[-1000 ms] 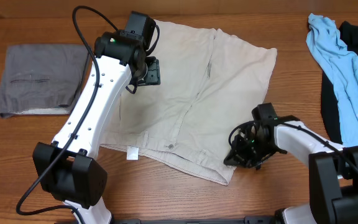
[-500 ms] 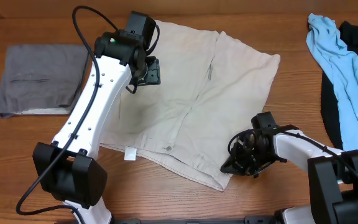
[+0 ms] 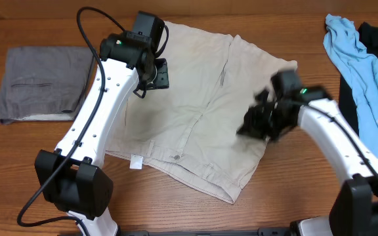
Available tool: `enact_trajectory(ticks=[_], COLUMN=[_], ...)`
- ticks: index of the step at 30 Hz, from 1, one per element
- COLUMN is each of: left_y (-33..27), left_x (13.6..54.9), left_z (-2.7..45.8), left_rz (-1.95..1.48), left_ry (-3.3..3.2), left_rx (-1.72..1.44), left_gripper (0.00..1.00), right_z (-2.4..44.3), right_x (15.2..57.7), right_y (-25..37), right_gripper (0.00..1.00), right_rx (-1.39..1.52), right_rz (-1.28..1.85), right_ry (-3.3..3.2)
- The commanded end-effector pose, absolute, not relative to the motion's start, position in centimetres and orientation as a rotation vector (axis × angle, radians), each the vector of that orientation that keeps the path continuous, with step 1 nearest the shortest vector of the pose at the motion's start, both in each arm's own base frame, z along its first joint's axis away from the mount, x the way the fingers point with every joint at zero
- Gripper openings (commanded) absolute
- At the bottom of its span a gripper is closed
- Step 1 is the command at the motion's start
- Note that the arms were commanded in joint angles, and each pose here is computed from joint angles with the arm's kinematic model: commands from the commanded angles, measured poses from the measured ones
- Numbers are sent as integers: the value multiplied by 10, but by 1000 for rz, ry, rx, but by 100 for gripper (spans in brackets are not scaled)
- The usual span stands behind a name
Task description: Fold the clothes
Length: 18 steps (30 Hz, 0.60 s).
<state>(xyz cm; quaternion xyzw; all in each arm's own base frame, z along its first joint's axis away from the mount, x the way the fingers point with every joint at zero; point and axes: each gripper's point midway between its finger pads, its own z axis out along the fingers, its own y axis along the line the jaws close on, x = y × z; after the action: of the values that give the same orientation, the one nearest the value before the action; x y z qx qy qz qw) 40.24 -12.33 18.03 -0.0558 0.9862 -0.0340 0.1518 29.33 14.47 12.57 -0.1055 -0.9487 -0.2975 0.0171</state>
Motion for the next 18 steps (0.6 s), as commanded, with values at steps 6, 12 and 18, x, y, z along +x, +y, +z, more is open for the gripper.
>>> enact_trajectory(ticks=[6,12,18], left_y=[-130,-161,-204], left_x=[395,411,437], left_z=[166,145,135], left_rz=[-162,-298,-454], left_ry=[2878,2807,2660], left_rx=[-226,-201,-203], left_gripper=[4,4,4], right_z=[184,177,177], right_x=[369,373,373], right_y=[54,-5,-8], right_gripper=[67,100,100], right_rx=[-576,-801,-815], right_rz=[-689,-413,-412], right_ry=[-3355,-3402,-3400])
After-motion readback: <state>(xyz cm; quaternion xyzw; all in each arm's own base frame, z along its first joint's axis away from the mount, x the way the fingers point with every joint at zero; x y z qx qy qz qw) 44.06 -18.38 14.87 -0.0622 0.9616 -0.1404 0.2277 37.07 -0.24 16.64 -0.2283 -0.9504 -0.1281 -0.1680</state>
